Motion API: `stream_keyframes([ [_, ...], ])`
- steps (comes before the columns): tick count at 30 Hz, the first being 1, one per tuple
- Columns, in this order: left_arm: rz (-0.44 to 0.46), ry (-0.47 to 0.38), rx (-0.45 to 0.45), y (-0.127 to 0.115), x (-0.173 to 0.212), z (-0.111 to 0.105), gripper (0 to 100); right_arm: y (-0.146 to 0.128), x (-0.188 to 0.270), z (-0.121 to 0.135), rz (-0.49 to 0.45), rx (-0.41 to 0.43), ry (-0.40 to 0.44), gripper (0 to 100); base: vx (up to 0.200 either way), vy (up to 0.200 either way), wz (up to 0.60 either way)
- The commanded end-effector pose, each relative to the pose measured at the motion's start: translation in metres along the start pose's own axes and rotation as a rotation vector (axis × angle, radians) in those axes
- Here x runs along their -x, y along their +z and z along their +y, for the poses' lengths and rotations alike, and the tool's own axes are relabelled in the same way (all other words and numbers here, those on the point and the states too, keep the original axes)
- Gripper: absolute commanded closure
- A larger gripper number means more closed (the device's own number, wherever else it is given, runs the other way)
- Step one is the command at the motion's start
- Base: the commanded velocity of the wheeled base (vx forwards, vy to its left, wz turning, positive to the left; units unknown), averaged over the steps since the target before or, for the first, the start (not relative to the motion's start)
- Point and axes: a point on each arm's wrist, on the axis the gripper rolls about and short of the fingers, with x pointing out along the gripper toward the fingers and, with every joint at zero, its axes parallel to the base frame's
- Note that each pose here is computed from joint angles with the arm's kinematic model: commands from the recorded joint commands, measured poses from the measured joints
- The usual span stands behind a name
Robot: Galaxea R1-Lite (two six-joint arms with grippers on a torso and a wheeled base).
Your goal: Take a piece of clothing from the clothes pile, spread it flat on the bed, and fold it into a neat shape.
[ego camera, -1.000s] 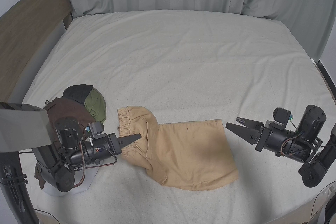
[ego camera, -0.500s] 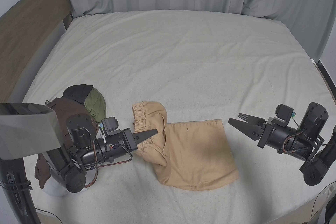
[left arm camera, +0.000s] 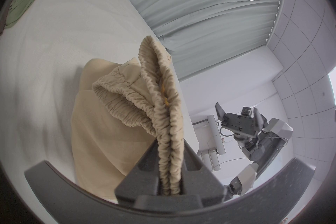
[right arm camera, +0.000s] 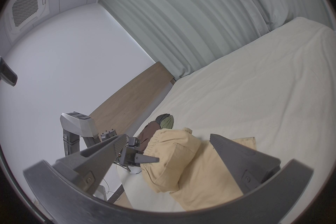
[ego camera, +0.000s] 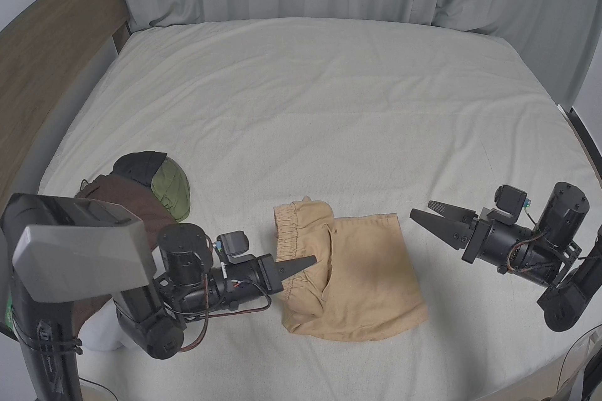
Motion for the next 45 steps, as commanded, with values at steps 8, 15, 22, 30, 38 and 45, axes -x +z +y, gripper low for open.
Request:
stream_keyframes([
  [8,0.015,-0.003,0.007,-0.015,-0.027,0.006,100,0.0,0.0,0.0,0.001,-0.001,0.002,0,0.0,0.0,0.0],
  [15,0.012,-0.048,0.077,-0.014,-0.038,-0.004,100,0.0,0.0,0.0,0.0,-0.001,0.001,0,0.0,0.0,0.0],
  [22,-0.008,-0.063,0.066,-0.015,-0.052,-0.004,100,0.0,0.001,-0.001,-0.002,-0.001,-0.004,0,0.0,0.0,0.0],
  [30,-0.015,-0.05,0.061,-0.018,-0.055,0.0,100,0.002,0.002,-0.003,-0.006,0.0,-0.01,0,0.0,0.0,0.0],
  [38,0.003,-0.058,0.058,-0.023,-0.057,-0.003,0,0.002,0.001,-0.003,-0.006,-0.002,-0.009,0,0.0,0.0,0.0],
  [45,0.012,-0.069,0.052,-0.027,-0.06,-0.008,0,0.001,0.001,-0.003,-0.003,-0.002,-0.01,0,0.0,0.0,0.0],
])
